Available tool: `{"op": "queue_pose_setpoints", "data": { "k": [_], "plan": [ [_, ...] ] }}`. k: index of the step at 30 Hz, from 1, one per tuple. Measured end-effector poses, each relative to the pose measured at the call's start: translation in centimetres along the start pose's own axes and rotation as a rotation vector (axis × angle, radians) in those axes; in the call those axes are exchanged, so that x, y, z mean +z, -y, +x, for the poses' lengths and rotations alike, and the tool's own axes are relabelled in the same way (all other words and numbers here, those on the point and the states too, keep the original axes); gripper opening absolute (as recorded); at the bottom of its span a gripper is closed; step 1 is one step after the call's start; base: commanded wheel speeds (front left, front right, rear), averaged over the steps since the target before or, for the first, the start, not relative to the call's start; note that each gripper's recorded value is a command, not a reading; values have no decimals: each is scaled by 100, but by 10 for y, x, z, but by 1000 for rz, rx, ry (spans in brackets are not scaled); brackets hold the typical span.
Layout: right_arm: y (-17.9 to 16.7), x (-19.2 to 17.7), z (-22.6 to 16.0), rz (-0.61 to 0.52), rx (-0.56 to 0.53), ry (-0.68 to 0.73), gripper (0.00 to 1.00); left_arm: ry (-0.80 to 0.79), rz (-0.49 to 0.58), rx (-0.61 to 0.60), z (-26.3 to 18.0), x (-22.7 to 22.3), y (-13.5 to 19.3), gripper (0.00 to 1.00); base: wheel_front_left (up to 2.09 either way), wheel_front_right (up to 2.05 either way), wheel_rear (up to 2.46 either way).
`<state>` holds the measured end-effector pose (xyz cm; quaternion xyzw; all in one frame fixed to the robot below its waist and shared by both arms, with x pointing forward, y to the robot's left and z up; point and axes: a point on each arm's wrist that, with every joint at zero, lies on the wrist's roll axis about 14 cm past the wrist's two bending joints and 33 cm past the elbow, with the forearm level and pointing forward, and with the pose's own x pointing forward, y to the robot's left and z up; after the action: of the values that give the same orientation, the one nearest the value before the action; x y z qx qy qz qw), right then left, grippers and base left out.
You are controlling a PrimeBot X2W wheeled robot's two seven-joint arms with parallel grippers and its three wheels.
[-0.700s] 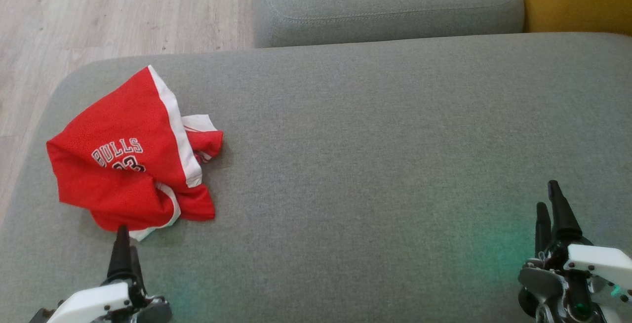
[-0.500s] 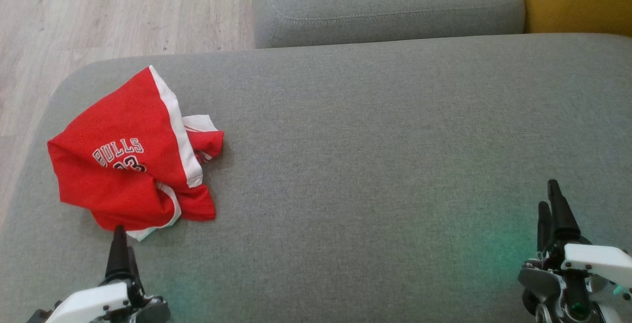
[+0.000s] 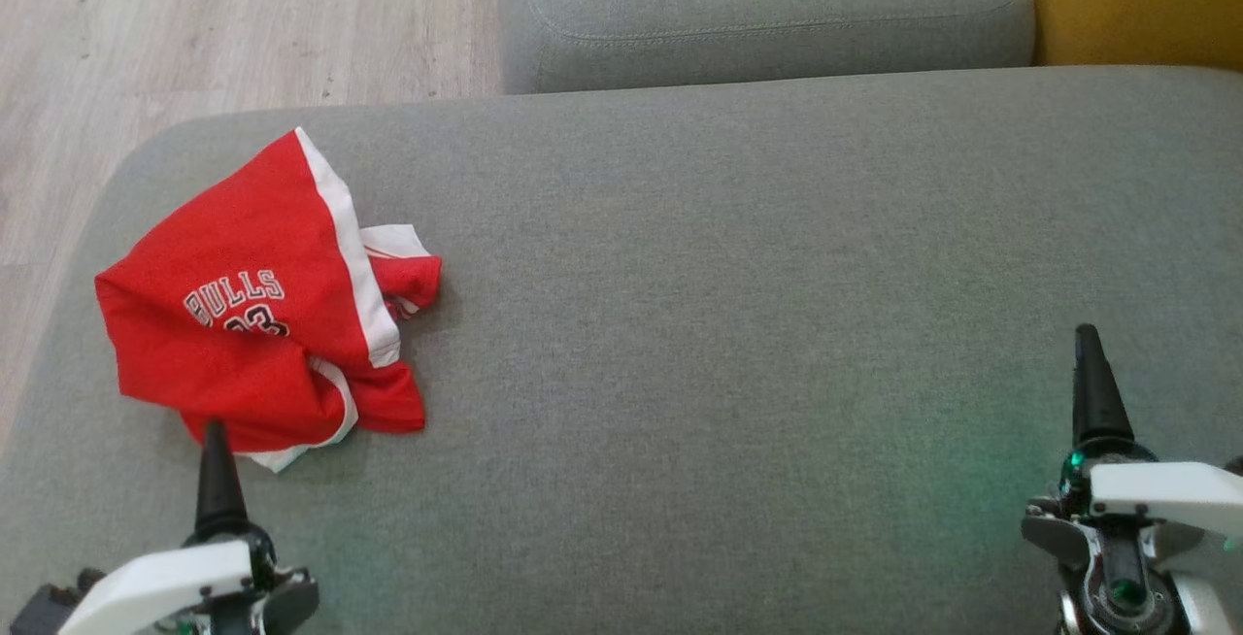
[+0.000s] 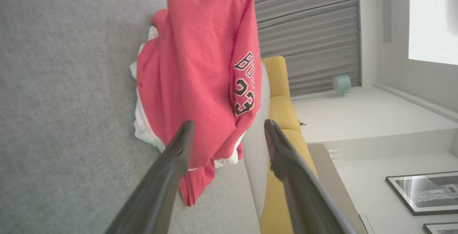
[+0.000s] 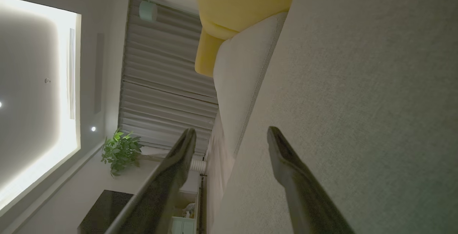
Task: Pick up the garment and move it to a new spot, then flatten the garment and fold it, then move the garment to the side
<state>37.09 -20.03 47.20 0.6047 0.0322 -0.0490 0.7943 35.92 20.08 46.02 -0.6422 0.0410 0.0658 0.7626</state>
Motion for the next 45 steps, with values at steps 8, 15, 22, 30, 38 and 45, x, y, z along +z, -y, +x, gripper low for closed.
{"op": "queue_pose_setpoints", "data": {
  "k": [8, 15, 22, 30, 38, 45],
  "plan": [
    [-18, -4, 2, -184, 54, -4, 100, 20, 185, -40, 4, 3, 23, 100, 0, 0, 0],
    [-33, -11, 3, -346, 105, -12, 100, -12, 361, -53, 5, -14, 32, 100, 0, 0, 0],
    [-39, -17, 3, -467, 132, -20, 100, -31, 522, -95, 5, -28, 43, 100, 0, 0, 0],
    [-46, -23, 1, -590, 163, -19, 100, -46, 674, -139, 5, -44, 55, 100, 0, 0, 0],
    [-53, -28, 0, -705, 198, -10, 100, -59, 786, -170, 3, -55, 59, 100, 0, 0, 0],
    [-59, -30, 0, -804, 227, 3, 100, -63, 931, -237, 7, -66, 72, 100, 0, 0, 0]
  ]
}}
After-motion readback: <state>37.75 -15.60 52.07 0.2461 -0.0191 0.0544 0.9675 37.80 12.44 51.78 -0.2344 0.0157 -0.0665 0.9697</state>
